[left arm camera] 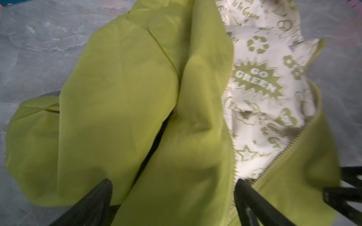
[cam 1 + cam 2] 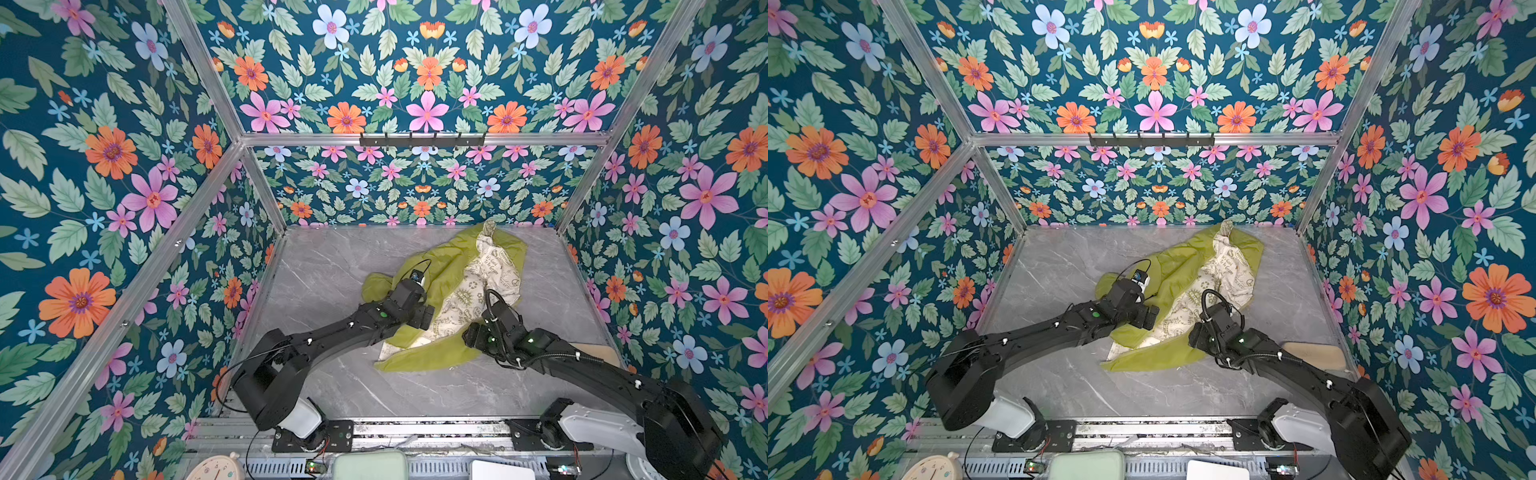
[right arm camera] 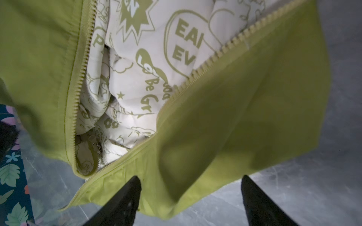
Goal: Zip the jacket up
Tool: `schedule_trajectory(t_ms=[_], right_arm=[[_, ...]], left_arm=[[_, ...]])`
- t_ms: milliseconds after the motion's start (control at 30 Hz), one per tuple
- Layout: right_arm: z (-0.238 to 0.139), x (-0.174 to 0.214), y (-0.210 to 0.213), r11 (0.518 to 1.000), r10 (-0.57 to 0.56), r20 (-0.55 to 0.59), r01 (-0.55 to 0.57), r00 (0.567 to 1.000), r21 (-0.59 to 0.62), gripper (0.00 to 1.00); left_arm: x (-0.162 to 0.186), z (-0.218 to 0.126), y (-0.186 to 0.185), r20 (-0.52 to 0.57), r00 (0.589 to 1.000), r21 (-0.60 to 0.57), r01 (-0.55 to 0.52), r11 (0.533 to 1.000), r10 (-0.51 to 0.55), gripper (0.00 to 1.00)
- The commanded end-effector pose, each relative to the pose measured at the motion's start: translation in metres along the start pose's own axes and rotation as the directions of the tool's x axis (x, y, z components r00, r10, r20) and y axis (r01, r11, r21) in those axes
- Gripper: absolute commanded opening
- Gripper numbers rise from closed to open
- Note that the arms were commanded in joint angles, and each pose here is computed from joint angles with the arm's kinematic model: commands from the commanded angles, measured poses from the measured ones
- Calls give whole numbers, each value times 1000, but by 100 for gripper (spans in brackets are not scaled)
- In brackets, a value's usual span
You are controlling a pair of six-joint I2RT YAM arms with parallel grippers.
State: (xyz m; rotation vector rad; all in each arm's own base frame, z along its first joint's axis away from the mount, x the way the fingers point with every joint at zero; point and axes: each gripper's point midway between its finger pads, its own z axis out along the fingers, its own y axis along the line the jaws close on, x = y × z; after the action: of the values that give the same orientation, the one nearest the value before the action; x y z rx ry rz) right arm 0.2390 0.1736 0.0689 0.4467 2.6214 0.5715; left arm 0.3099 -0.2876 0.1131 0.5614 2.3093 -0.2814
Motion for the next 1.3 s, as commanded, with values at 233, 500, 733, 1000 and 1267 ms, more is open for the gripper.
schedule_trajectory(t_ms=[233,500,733,1000,1267], right_arm=[[9,-27,10,997,6,62,-11,998,76,22],[-72,-111,64,989,-142,217,147,966,-7,0],[-86,-193,103,920,-359,209,383,910,-89,0],[-29,-208,65,917,-362,-43,364,931,160,55],[-63,-81,97,960,-255,51,259,966,-104,81]], left_arm=[[4,26,6,-64,997,-65,-38,997,34,45],[-95,-72,63,203,961,18,187,982,-187,0],[-130,-130,81,283,920,-11,286,958,-271,0],[-70,-43,114,103,881,-160,472,867,-461,0],[-50,-37,160,64,865,-336,488,806,-497,50]])
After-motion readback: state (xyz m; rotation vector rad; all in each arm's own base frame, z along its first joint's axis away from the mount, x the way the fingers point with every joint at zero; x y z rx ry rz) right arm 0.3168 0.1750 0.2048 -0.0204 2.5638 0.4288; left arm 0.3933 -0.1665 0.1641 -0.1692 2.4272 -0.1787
